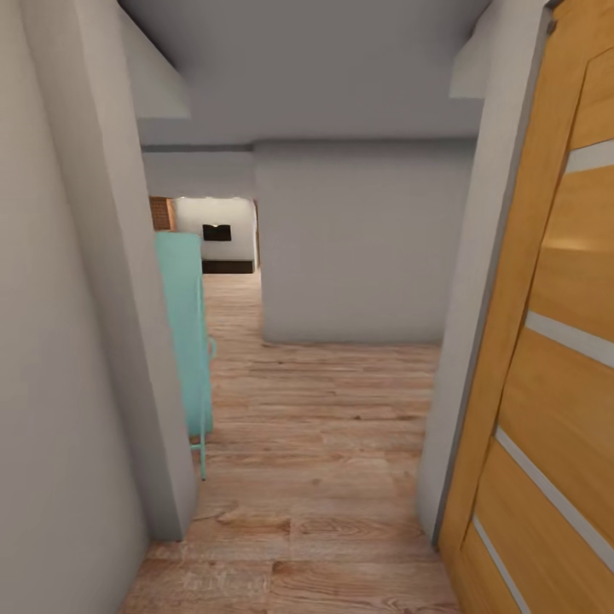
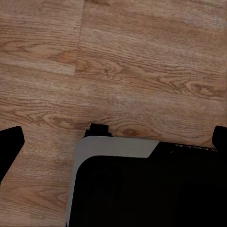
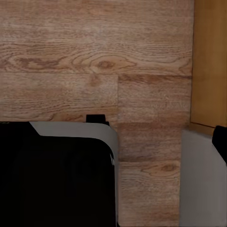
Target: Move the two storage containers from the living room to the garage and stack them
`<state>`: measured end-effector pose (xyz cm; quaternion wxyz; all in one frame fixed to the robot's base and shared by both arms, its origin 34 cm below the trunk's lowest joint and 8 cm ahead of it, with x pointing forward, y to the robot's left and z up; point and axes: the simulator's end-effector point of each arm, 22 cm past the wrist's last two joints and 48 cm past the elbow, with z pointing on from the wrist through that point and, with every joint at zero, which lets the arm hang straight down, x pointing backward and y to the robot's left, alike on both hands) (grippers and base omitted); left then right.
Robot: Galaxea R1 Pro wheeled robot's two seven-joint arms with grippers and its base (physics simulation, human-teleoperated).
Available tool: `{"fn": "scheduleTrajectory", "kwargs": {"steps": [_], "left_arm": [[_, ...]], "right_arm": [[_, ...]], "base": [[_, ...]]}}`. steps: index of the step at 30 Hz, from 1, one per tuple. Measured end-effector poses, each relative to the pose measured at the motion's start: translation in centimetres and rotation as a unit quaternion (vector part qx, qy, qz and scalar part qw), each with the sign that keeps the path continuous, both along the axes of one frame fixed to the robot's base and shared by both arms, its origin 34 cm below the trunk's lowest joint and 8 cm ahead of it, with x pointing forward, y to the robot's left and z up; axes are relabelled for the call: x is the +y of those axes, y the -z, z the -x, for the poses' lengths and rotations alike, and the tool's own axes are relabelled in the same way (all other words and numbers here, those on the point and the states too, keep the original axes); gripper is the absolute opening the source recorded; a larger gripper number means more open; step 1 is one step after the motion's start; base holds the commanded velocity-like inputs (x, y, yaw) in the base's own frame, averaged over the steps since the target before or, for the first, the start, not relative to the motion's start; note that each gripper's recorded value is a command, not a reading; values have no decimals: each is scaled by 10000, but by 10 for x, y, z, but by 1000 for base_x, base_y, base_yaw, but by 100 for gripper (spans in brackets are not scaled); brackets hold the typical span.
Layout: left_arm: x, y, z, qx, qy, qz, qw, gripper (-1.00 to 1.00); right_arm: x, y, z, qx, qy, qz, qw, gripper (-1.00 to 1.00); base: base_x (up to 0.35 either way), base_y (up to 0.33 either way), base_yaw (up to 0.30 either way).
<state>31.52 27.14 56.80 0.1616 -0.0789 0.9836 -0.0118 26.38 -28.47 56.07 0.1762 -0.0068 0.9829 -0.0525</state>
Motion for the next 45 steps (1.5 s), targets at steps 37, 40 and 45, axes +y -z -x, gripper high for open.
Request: {"fn": "scheduleTrajectory", "kwargs": {"steps": [37,40,45], "left_arm": [[-1,0,0,3,2,8,10000,100],[-1,0,0,3,2,8,10000,100],[-1,0,0,3,2,8,10000,100]], "right_arm": [[0,0,0,18,-65,4,10000,100],[0,0,0,18,-66,4,10000,100],[0,0,0,17,-63,3,10000,100]], "base": [[325,37,0],[326,0,0],[325,0,0]]}}
